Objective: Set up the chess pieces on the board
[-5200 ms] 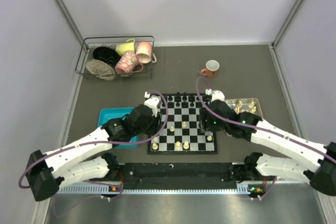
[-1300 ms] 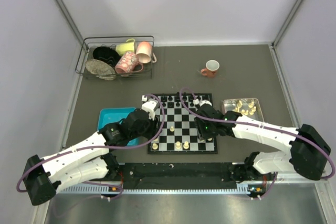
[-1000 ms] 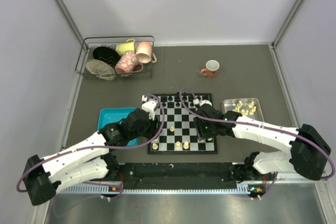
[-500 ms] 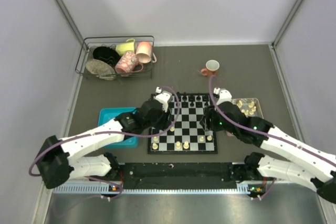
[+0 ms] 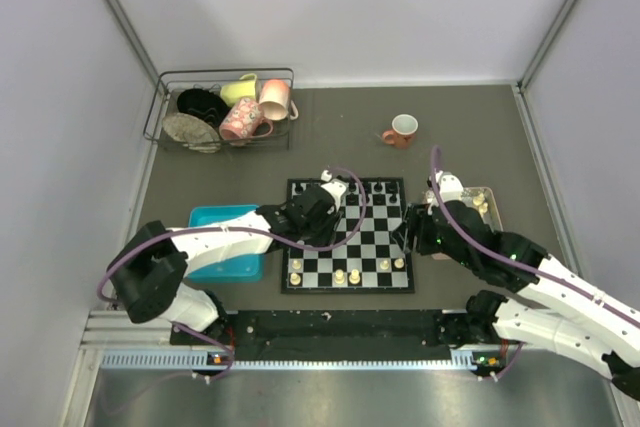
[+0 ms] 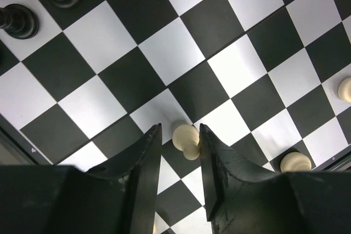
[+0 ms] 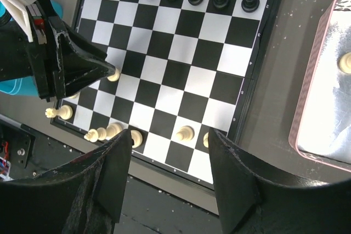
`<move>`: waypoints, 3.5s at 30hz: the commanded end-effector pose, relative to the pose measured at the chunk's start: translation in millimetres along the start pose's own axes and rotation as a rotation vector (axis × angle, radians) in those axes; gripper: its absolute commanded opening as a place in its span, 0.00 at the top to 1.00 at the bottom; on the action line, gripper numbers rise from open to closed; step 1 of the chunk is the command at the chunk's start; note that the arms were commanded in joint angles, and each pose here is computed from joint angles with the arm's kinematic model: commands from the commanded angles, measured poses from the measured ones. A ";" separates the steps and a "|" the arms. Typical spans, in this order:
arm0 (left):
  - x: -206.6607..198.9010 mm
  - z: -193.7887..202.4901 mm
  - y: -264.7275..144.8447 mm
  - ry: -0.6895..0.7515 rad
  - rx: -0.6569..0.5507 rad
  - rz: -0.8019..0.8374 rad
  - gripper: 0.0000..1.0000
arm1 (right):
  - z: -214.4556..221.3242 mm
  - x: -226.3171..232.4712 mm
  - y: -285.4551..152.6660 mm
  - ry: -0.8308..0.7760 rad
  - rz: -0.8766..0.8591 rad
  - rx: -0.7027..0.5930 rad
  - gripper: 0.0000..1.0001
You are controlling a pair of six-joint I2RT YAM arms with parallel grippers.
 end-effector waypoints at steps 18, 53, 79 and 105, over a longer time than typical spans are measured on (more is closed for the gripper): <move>-7.0 -5.9 -7.7 -0.012 -0.051 0.078 0.86 | 6.4 -5.7 0.9 0.003 0.036 0.003 0.42; -4.1 41.3 -44.3 -0.068 -0.055 0.090 0.86 | 15.2 -7.9 10.4 0.004 0.049 0.036 0.41; -1.7 45.4 -38.0 -0.044 -0.018 0.053 0.86 | 16.6 -8.3 11.6 0.003 0.048 0.040 0.41; -2.4 42.2 -36.3 -0.037 -0.019 0.047 0.71 | 18.5 -9.6 12.2 0.003 0.048 0.042 0.41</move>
Point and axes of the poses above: each gripper's point midway between its finger pads, its own y axis out along the fingers, its own x axis along the line the jaws close on, z = x × y, the point moved 10 cm from there along -y, back along the fingers, and after that the axes turned 5 degrees about y, right-handed, at the moved point
